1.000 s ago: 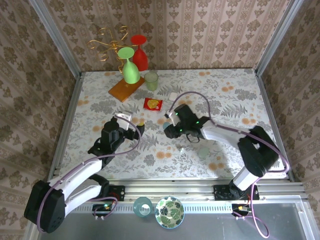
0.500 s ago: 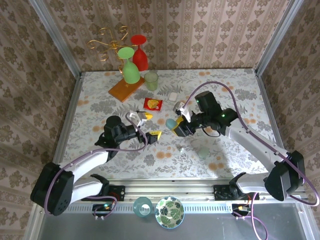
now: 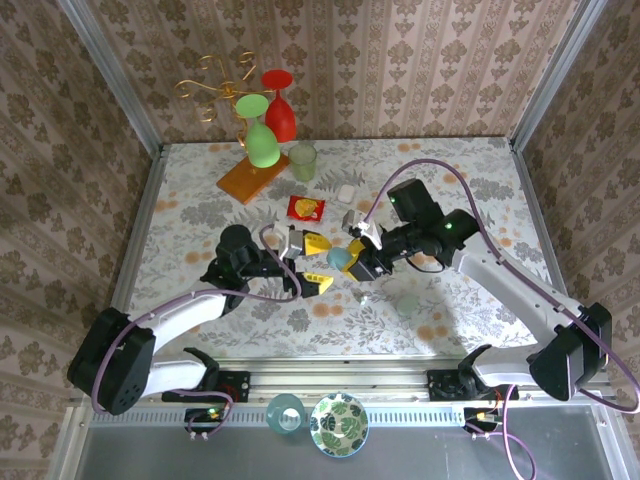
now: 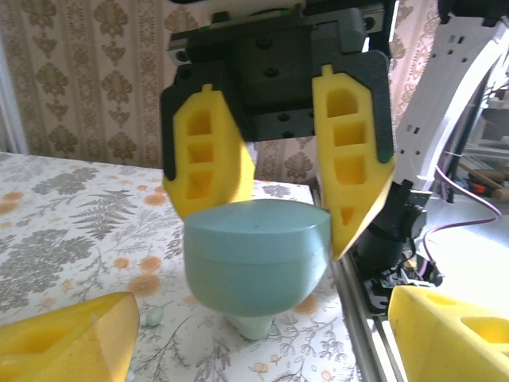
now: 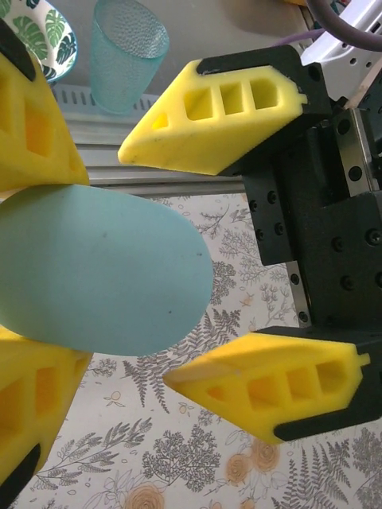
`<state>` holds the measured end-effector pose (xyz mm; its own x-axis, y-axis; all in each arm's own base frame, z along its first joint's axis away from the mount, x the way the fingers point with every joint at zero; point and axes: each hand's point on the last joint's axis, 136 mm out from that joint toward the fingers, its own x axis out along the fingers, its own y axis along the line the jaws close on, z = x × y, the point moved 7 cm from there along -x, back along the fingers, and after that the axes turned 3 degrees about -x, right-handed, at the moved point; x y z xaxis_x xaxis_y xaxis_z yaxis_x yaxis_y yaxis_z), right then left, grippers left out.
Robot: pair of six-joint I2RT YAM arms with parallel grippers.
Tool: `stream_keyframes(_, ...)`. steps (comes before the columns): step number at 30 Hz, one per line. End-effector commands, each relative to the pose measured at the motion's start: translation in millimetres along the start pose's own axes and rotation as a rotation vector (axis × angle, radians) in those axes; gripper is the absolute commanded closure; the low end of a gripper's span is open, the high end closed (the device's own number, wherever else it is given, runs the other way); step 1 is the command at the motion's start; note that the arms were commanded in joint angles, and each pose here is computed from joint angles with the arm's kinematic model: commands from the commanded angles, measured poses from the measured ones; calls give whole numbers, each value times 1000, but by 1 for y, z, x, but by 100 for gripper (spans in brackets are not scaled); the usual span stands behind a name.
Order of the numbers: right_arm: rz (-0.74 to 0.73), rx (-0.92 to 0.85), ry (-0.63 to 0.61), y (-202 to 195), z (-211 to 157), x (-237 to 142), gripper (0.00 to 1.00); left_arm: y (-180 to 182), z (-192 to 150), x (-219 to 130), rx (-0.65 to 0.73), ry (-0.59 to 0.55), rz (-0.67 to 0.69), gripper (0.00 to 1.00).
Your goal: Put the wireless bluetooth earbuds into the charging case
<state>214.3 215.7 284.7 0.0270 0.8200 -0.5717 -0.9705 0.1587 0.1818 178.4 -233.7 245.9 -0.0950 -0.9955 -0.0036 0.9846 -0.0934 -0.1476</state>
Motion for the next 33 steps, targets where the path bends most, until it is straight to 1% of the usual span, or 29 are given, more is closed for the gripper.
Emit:
stream_keyframes(1, 62, -37, 1, 8, 7, -1, 81, -7, 12, 3, 17, -7, -79, 21)
stream_keyframes(13, 73, -67, 9, 8, 11, 1, 82, -6, 13, 9, -46, -2, -118, 42)
stream_keyframes(20, 82, -79, -11, 10, 12, 1, 82, -6, 13, 11, -52, -7, -134, 43)
stream_keyframes(33, 88, -75, -10, 10, 11, 2, 82, -7, 14, 12, -50, -10, -156, 58)
